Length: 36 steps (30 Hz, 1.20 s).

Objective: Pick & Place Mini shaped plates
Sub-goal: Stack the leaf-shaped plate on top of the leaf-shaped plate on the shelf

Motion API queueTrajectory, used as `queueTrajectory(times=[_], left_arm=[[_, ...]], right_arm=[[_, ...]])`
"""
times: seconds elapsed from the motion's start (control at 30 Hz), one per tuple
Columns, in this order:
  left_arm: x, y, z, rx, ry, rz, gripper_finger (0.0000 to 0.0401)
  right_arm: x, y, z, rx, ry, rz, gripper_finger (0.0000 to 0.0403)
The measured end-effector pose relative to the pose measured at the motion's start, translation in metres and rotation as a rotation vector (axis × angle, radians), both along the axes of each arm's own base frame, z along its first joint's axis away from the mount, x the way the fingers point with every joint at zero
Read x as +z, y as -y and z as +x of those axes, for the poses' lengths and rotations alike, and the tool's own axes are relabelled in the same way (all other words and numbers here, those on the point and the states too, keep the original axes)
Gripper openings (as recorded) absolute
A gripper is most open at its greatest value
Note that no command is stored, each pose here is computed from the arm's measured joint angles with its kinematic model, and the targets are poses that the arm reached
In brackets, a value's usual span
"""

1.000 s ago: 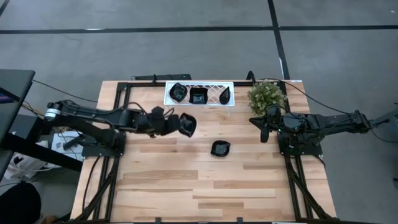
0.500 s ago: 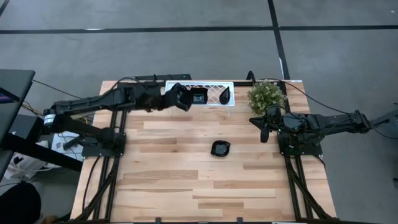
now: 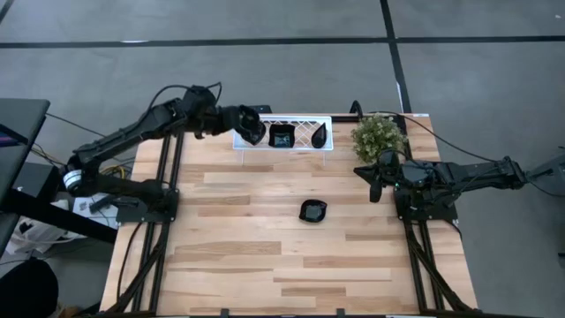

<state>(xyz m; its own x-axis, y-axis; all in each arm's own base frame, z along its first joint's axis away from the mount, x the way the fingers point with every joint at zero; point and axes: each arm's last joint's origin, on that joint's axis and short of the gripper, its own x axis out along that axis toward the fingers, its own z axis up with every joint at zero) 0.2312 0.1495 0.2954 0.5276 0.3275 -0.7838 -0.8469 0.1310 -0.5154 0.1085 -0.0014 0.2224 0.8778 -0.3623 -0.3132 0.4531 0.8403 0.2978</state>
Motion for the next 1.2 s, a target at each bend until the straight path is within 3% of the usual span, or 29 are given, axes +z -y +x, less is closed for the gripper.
queueTrajectory(times=[0.27, 0.47, 0.6, 0.9, 1.2], left_arm=[[0.004, -0.008, -0.005, -0.034, -0.001, -0.021, 0.0003], [0.036, -0.009, 0.01, -0.101, 0.071, 0.061, 0.0003], [0.047, -0.018, 0.022, -0.128, 0.036, 0.077, 0.0003], [0.021, -0.038, 0.046, -0.198, -0.256, -0.066, 0.0003], [0.016, -0.04, 0.048, -0.163, -0.288, -0.068, 0.0003]], right_arm=[[0.0, 0.0, 0.0, 0.0, 0.001, 0.0, 0.0021], [0.0, 0.0, 0.0, 0.0, 0.0, 0.0, 0.0021], [0.0, 0.0, 0.0, 0.0, 0.001, 0.001, 0.0021], [0.0, 0.0, 0.0, 0.0, 0.001, 0.002, 0.0021], [0.0, 0.0, 0.0, 0.0, -0.001, 0.0, 0.0021]])
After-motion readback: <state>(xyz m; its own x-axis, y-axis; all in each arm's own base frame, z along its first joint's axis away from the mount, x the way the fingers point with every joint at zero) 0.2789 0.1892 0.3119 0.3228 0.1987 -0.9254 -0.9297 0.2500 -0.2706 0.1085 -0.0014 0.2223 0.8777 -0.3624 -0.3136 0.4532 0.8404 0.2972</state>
